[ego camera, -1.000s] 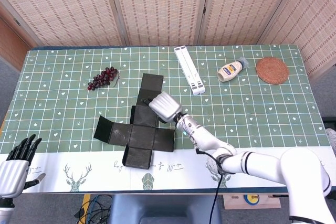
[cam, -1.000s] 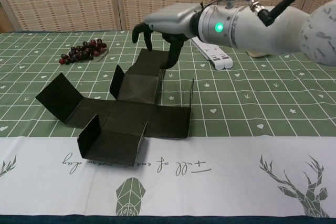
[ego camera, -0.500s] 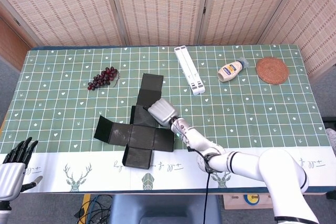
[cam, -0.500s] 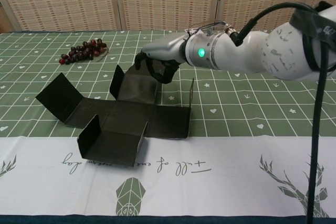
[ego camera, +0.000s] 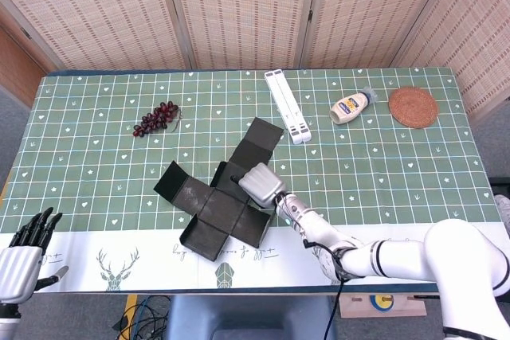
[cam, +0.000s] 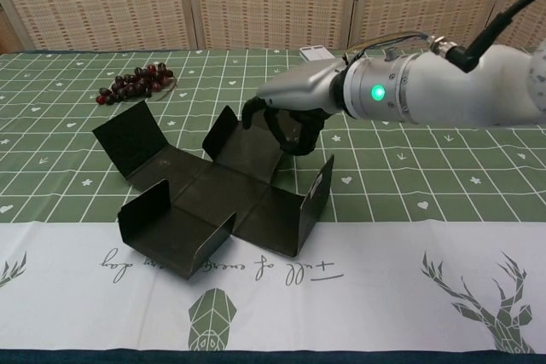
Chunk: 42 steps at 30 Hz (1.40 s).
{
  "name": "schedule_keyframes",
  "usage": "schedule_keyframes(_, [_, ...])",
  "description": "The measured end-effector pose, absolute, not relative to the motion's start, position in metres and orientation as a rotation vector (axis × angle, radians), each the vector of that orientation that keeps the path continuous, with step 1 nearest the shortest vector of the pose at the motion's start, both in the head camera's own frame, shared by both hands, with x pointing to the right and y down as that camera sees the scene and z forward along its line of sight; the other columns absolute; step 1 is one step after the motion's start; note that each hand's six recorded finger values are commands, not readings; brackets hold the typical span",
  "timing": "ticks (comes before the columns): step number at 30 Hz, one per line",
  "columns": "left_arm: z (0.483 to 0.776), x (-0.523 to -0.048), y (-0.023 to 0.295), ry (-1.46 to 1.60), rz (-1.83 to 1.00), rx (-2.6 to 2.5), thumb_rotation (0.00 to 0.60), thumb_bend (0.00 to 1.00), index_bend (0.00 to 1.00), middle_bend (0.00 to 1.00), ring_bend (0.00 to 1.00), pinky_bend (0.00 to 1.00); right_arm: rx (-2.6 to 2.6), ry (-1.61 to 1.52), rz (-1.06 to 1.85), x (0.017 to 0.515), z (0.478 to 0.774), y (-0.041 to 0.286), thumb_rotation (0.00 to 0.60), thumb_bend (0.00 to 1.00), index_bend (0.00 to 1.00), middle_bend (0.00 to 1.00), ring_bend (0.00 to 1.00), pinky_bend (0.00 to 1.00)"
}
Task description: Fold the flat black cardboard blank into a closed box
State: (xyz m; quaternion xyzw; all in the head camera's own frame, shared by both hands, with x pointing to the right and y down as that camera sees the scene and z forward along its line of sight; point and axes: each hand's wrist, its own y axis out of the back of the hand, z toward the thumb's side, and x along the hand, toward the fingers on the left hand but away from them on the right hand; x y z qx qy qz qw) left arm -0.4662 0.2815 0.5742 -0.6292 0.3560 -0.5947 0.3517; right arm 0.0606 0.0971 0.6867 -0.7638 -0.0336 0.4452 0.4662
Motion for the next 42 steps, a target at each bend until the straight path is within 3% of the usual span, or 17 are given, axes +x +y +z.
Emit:
schedule_keyframes(3, [0.573, -0.466, 0.281, 0.925, -1.539, -1.626, 0.600, 0.10, 0.00, 0.00, 0.04, 0.15, -1.842, -0.111, 1.057, 0.065, 0.675, 0.093, 0.600, 0.16, 0.17, 0.35, 0.83, 0.97])
schedule_keyframes(8, [0.573, -0.466, 0.282, 0.926, -1.543, -1.625, 0.600, 0.10, 0.00, 0.00, 0.04, 0.15, -1.784, -0.113, 0.980, 0.067, 0.665, 0.090, 0.600, 0.13, 0.17, 0.35, 0.83, 0.97])
schedule_keyframes(21, [0.573, -0.470, 0.285, 0.931, -1.560, -1.620, 0.600, 0.10, 0.00, 0.00, 0.04, 0.15, -1.643, 0.017, 0.953, 0.066, 0.700, 0.093, 0.600, 0.14, 0.20, 0.35, 0.83, 0.97])
schedule_keyframes(23, [0.574, -0.470, 0.285, 0.929, -1.562, -1.622, 0.600, 0.10, 0.00, 0.00, 0.04, 0.15, -1.632, 0.039, 0.945, 0.063, 0.704, 0.097, 0.600, 0.17, 0.22, 0.36, 0.83, 0.97])
schedule_keyframes(27, [0.574, -0.470, 0.284, 0.928, -1.557, -1.624, 0.600, 0.10, 0.00, 0.00, 0.04, 0.15, -1.603, 0.062, 0.927, 0.055, 0.709, 0.102, 0.600, 0.32, 0.34, 0.43, 0.84, 0.97])
schedule_keyframes(33, [0.575, -0.472, 0.285, 0.931, -1.563, -1.622, 0.600, 0.10, 0.00, 0.00, 0.04, 0.15, -1.581, 0.054, 0.908, 0.040, 0.713, 0.105, 0.600, 0.41, 0.52, 0.58, 0.87, 0.98])
schedule_keyframes(42, [0.573, -0.477, 0.287, 0.941, -1.570, -1.617, 0.600, 0.10, 0.00, 0.00, 0.04, 0.15, -1.613, -0.018, 0.884, 0.005, 0.703, 0.105, 0.600, 0.46, 0.56, 0.65, 0.88, 0.98])
